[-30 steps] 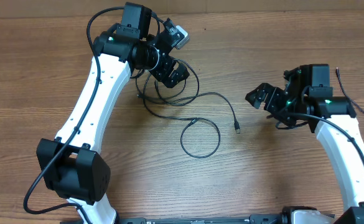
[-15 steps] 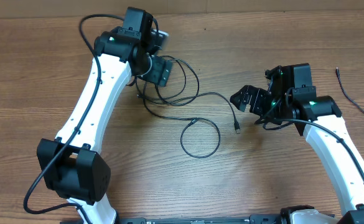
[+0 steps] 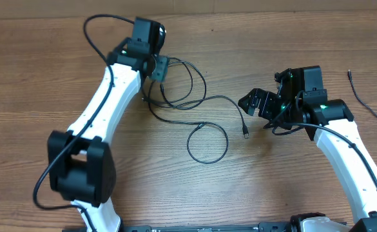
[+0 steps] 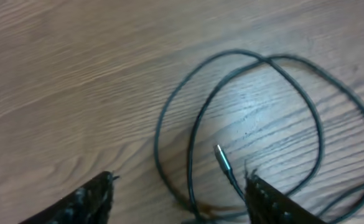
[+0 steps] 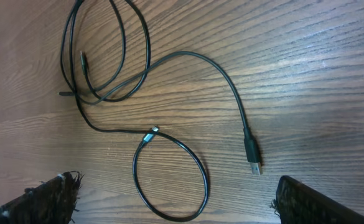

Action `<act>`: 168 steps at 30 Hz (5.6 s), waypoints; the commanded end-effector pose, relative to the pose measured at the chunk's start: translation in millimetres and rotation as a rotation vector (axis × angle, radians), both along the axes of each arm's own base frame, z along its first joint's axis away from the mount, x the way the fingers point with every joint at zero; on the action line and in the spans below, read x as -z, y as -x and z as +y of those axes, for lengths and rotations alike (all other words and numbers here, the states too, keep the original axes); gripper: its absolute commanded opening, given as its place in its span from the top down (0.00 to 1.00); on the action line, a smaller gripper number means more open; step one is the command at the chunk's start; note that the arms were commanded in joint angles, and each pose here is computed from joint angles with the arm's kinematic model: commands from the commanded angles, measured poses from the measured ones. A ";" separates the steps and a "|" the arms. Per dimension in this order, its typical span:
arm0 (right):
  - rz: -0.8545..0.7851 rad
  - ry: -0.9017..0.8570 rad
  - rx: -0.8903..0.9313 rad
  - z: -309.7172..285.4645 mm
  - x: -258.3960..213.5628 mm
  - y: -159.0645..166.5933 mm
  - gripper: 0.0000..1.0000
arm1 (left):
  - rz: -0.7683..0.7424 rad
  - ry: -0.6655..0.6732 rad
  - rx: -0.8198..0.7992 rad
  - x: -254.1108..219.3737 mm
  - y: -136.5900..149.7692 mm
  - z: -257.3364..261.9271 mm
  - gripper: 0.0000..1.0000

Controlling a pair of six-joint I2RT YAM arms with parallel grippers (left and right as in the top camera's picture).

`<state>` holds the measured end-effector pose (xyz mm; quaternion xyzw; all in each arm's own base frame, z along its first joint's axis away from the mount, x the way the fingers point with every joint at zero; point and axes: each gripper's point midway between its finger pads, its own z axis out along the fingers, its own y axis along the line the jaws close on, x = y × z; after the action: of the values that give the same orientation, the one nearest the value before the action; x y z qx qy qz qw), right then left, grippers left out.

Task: Untangle cables

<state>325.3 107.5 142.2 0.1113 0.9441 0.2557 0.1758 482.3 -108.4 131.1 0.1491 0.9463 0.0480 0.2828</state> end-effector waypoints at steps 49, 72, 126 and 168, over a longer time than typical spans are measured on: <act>0.052 -0.242 0.033 31.2 -16.3 -4.7 0.00 | -0.147 0.557 0.295 -184.6 37.1 -96.1 0.96; -0.065 -0.339 0.138 138.3 4.2 -64.9 0.00 | 0.045 1.233 -0.001 -256.3 40.0 -137.2 0.96; -0.216 0.045 -0.289 46.6 72.9 -75.7 0.16 | 0.002 0.422 0.004 -94.0 -0.9 -51.9 0.00; -0.153 0.075 -0.260 39.5 82.1 -67.8 0.00 | 0.393 -0.028 0.203 115.7 19.5 -62.7 0.55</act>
<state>392.1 147.0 59.5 -0.0354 0.9433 0.2515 0.2137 465.2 -171.0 22.1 0.2416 0.9650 -0.0048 0.1022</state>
